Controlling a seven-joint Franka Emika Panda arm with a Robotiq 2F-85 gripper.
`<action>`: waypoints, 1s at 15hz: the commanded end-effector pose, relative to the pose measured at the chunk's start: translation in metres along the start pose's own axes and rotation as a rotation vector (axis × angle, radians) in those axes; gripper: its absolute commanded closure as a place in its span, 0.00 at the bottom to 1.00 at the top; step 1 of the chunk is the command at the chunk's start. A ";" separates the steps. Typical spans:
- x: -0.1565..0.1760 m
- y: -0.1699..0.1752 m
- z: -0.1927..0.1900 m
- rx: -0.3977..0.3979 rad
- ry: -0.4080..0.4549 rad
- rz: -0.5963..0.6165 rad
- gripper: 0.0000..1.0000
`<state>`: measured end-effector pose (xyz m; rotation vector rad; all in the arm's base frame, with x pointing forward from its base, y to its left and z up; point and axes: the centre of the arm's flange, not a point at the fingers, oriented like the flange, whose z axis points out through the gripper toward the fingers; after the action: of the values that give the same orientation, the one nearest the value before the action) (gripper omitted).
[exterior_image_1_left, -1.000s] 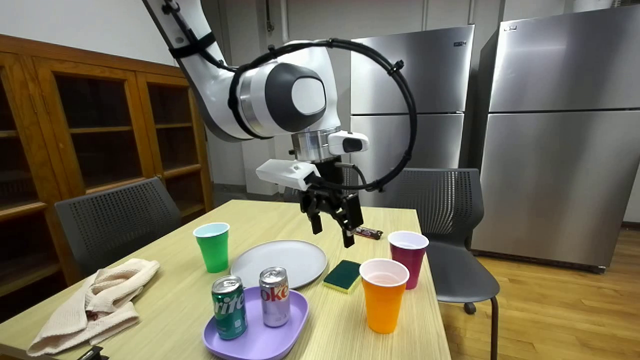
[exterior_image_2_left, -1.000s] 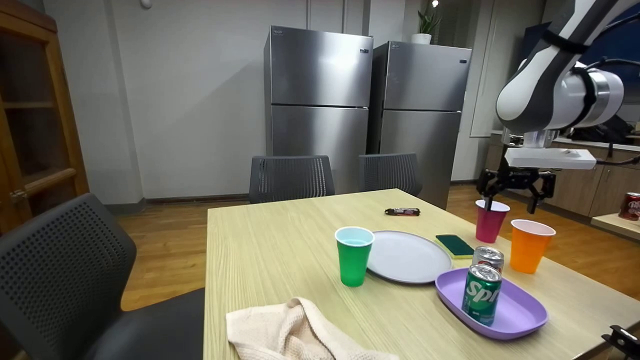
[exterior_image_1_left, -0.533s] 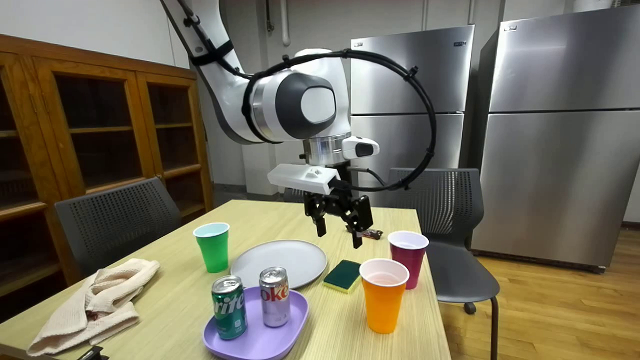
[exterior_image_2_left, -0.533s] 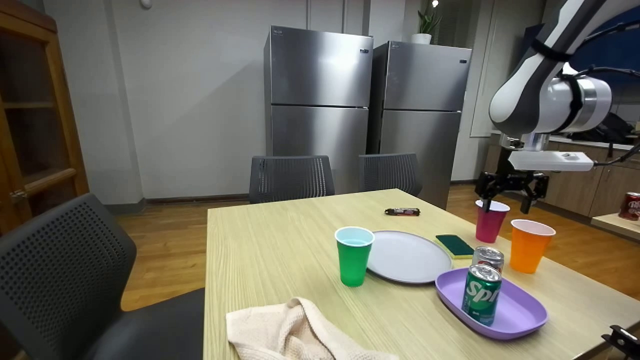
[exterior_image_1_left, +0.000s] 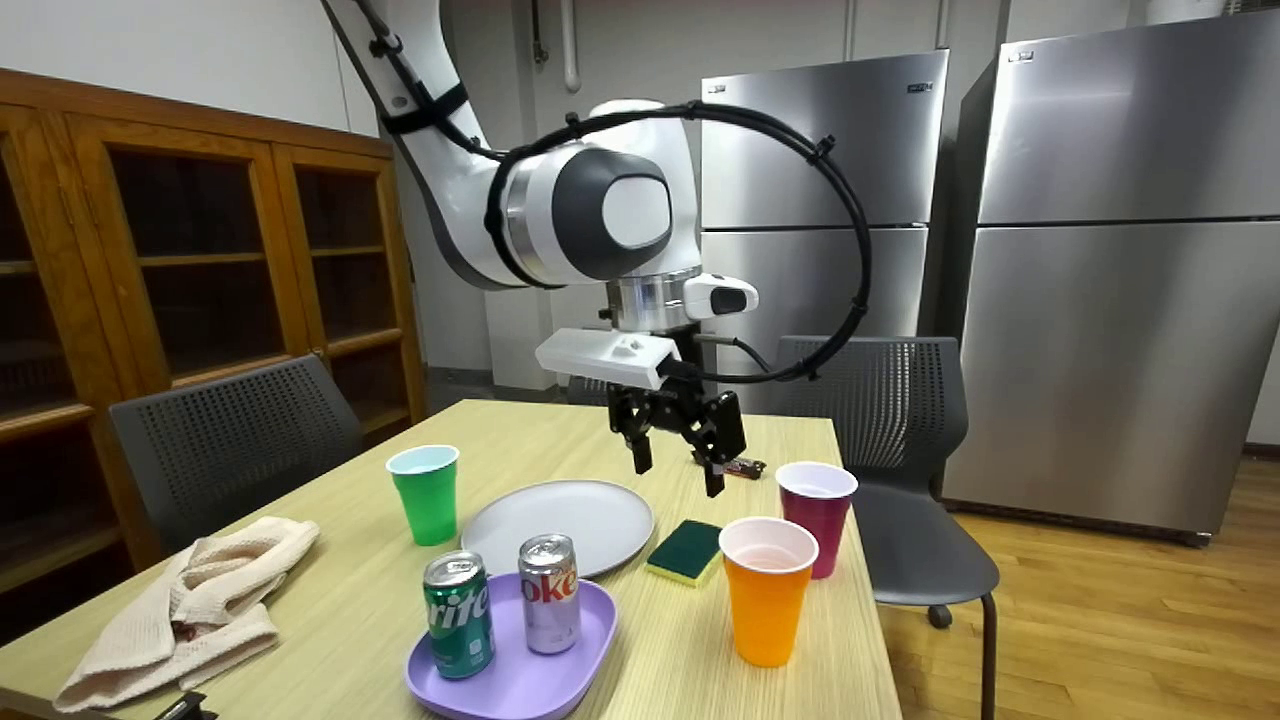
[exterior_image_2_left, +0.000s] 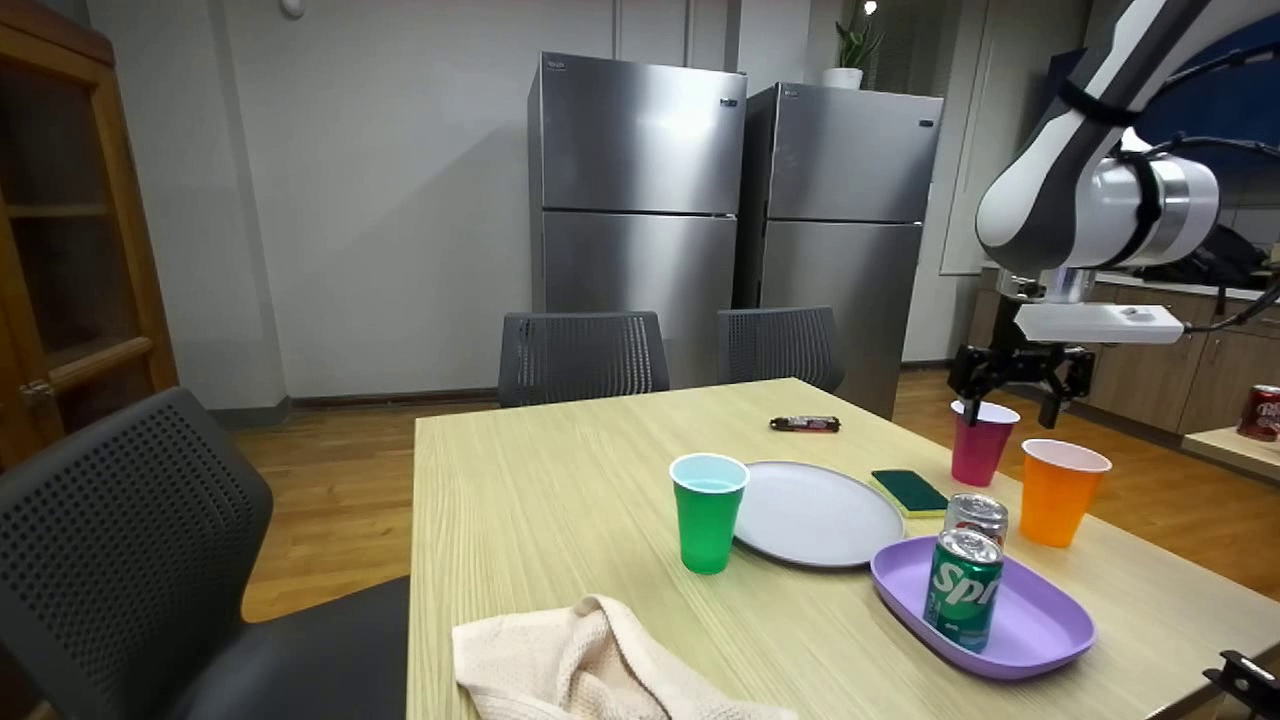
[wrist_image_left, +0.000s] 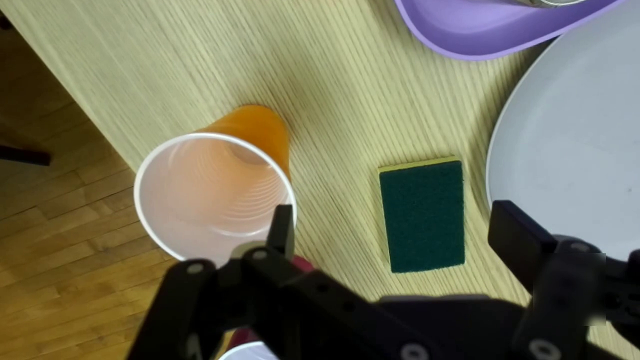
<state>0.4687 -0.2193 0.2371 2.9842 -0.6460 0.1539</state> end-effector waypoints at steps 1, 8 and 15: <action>0.000 0.000 0.000 0.000 0.000 0.000 0.00; 0.007 0.012 0.007 0.006 0.002 0.007 0.00; 0.017 0.033 0.014 -0.003 0.009 0.050 0.00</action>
<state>0.4632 -0.2439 0.2309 2.9595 -0.7115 0.1534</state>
